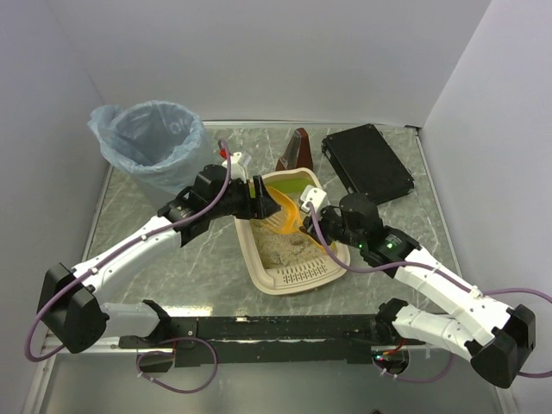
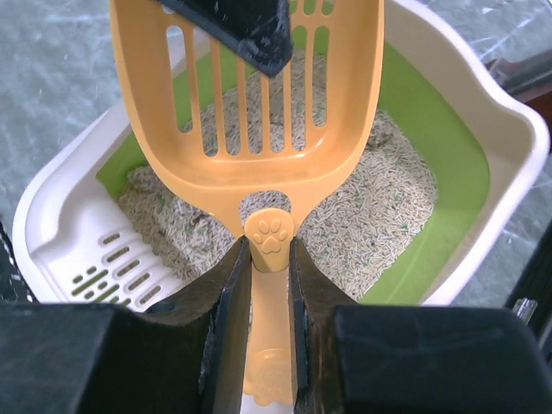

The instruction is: Clean the litter box

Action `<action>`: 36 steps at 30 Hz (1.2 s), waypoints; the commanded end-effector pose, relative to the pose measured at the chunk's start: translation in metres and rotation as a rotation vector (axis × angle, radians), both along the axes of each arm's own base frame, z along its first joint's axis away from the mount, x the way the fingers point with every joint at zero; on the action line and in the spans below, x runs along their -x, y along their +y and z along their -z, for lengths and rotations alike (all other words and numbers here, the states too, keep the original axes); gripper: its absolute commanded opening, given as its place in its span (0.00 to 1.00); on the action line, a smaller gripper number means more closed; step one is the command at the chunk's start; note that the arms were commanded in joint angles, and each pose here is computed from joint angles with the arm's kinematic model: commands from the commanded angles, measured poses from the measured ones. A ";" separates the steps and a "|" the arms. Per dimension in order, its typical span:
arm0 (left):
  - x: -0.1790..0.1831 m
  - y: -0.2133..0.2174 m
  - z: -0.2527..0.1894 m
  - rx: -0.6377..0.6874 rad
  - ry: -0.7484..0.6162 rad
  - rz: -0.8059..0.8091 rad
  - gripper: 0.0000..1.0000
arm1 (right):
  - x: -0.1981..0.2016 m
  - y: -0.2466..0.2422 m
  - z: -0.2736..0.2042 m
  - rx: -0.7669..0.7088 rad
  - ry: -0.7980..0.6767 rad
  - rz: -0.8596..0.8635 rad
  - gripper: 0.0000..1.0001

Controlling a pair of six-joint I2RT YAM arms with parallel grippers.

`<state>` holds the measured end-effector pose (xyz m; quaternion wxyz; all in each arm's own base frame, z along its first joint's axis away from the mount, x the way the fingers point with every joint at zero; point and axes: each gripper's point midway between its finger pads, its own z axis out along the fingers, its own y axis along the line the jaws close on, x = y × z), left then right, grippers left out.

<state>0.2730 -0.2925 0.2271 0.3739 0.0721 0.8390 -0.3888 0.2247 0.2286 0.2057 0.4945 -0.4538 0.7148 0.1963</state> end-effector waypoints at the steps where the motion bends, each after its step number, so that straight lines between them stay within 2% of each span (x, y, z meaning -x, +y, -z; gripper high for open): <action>1: 0.006 -0.001 -0.033 0.030 -0.095 0.054 0.66 | 0.004 0.009 -0.017 -0.002 -0.069 -0.092 0.00; 3: 0.007 -0.001 -0.028 0.025 -0.086 0.059 0.58 | 0.009 0.012 -0.021 -0.012 -0.073 -0.125 0.00; 4: 0.007 -0.002 -0.026 0.025 -0.081 0.061 0.48 | 0.009 0.012 -0.022 -0.014 -0.075 -0.128 0.00; 7: 0.007 -0.005 -0.021 0.028 -0.064 0.065 0.29 | 0.012 0.012 -0.024 -0.019 -0.078 -0.136 0.00; 9: 0.005 -0.007 -0.019 0.038 -0.055 0.061 0.21 | 0.014 0.012 -0.023 -0.027 -0.073 -0.138 0.00; 10: 0.006 -0.009 -0.017 0.038 -0.041 0.067 0.07 | 0.014 0.012 -0.023 -0.029 -0.072 -0.135 0.00; 11: 0.005 -0.009 -0.018 0.042 -0.038 0.062 0.01 | 0.013 0.010 -0.024 -0.029 -0.073 -0.124 0.00; 12: 0.003 -0.009 -0.018 0.041 -0.041 0.058 0.01 | 0.010 0.007 -0.024 -0.029 -0.070 -0.096 0.10; 14: -0.002 -0.005 -0.020 0.050 -0.040 0.006 0.01 | 0.005 0.004 -0.028 -0.041 -0.071 -0.043 0.25; 15: -0.006 -0.004 -0.023 0.062 -0.045 -0.011 0.01 | 0.002 0.001 -0.028 -0.052 -0.054 -0.006 0.51; 17: -0.009 0.000 -0.032 0.099 -0.044 -0.052 0.01 | -0.008 -0.007 -0.030 -0.055 -0.059 0.082 0.81; 18: -0.013 0.002 -0.039 0.126 -0.063 -0.064 0.01 | -0.014 -0.011 -0.035 -0.095 -0.046 0.156 1.00; 21: -0.015 0.010 -0.049 0.191 -0.079 -0.095 0.01 | -0.032 -0.035 -0.057 -0.226 0.014 0.427 1.00; 22: -0.018 0.013 -0.062 0.250 -0.092 -0.122 0.01 | -0.032 -0.040 -0.064 -0.269 0.042 0.485 1.00; 24: -0.020 0.020 -0.061 0.288 -0.087 -0.128 0.01 | -0.033 -0.055 -0.086 -0.433 0.122 0.603 1.00; 26: -0.019 0.024 -0.072 0.366 -0.095 -0.131 0.01 | -0.023 -0.057 -0.099 -0.569 0.226 0.580 1.00; 29: -0.015 0.030 -0.088 0.473 -0.105 -0.115 0.01 | -0.015 -0.065 -0.107 -0.679 0.331 0.612 1.00; 32: -0.007 0.034 -0.104 0.559 -0.121 -0.085 0.01 | -0.008 -0.061 -0.117 -0.768 0.395 0.564 1.00; 33: -0.006 0.035 -0.106 0.566 -0.119 -0.084 0.01 | -0.001 -0.053 -0.122 -0.778 0.418 0.492 1.00; 36: 0.001 0.035 -0.119 0.615 -0.134 -0.046 0.01 | 0.004 -0.044 -0.131 -0.809 0.459 0.440 1.00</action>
